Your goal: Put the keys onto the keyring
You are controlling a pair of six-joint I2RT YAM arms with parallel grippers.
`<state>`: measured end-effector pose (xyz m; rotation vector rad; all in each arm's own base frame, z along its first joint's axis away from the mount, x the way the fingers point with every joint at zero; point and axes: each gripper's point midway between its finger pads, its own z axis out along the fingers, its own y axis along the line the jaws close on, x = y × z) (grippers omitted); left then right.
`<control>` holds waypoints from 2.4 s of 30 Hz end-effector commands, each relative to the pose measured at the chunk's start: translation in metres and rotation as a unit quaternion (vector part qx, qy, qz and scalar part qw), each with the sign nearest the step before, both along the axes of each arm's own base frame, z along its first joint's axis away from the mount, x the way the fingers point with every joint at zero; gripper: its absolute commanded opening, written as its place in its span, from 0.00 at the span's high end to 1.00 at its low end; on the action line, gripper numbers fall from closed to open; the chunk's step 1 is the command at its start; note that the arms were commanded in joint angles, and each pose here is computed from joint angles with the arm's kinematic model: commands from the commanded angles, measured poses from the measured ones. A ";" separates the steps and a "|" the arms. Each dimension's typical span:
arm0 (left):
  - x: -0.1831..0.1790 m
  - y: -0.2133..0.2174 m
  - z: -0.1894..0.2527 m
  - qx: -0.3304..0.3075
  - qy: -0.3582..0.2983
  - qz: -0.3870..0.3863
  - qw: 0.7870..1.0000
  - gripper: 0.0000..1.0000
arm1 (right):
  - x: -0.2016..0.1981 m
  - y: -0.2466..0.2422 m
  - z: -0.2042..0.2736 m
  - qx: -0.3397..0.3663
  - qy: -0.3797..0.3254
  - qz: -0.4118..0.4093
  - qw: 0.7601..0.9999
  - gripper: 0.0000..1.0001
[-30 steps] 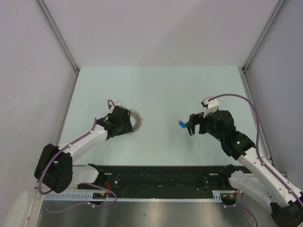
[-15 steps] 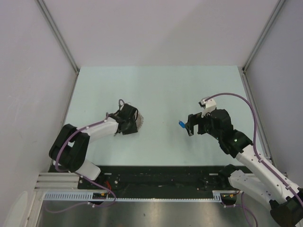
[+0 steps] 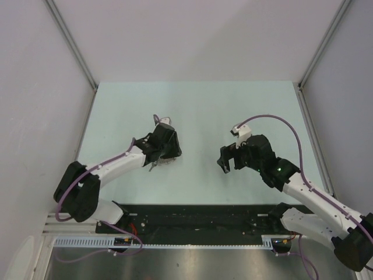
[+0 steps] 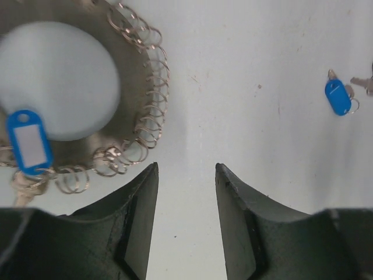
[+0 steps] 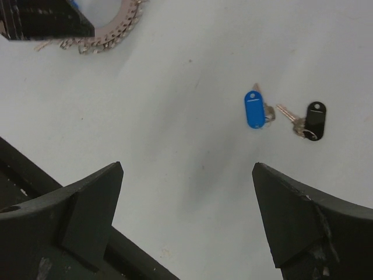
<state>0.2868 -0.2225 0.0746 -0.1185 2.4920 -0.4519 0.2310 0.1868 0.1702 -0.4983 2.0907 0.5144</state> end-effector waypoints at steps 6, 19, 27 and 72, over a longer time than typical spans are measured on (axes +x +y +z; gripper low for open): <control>-0.006 0.048 0.000 0.075 -0.030 0.061 0.995 0.62 | 0.002 0.038 0.001 0.015 -0.007 0.036 0.999 0.01; -0.002 0.035 -0.038 0.073 0.005 0.058 0.996 0.73 | 0.005 0.029 -0.012 -0.013 0.003 0.013 1.000 0.01; -0.001 0.048 -0.056 0.114 0.013 0.074 0.991 0.71 | 0.005 0.024 -0.016 -0.025 0.005 0.006 1.000 0.02; 0.020 0.065 -0.020 0.063 -0.024 0.142 0.988 0.69 | 0.003 0.021 -0.021 -0.038 0.005 0.009 0.999 0.02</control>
